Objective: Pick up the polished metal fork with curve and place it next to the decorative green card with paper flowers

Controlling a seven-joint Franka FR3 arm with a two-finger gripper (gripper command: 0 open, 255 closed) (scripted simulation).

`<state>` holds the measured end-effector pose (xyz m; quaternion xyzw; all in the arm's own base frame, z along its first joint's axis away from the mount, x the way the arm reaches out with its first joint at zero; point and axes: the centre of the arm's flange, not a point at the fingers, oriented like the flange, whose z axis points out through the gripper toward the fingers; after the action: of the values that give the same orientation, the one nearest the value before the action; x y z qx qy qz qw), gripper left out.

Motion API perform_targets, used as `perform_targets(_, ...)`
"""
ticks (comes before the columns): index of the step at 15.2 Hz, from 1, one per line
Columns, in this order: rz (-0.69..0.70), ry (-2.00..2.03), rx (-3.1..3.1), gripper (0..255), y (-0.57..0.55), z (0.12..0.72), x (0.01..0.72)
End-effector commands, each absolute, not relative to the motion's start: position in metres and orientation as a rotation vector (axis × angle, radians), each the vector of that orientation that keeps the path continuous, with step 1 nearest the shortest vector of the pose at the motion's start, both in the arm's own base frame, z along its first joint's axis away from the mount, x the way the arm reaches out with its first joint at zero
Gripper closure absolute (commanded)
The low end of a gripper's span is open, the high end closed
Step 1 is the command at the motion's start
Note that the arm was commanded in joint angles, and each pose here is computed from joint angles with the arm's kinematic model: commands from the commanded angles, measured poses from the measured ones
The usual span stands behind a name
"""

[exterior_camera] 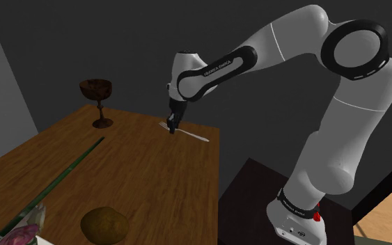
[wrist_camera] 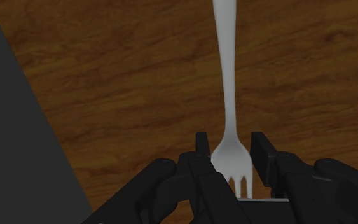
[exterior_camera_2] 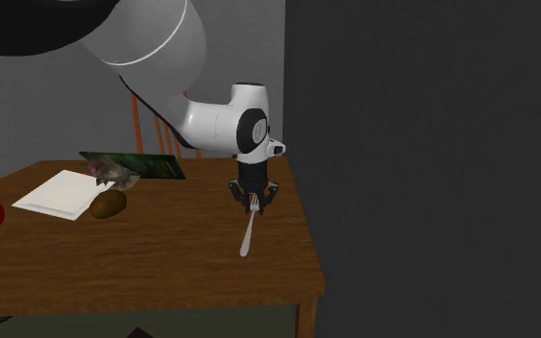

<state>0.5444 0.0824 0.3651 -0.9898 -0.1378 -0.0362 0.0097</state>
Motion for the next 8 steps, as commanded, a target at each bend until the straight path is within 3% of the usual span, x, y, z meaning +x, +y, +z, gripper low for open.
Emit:
perform_targets(1,-0.112,-0.430,-3.090,255,0.083,0.376,0.544)
perform_targets(8,-0.112,-0.430,-3.090,255,0.083,0.413,0.544)
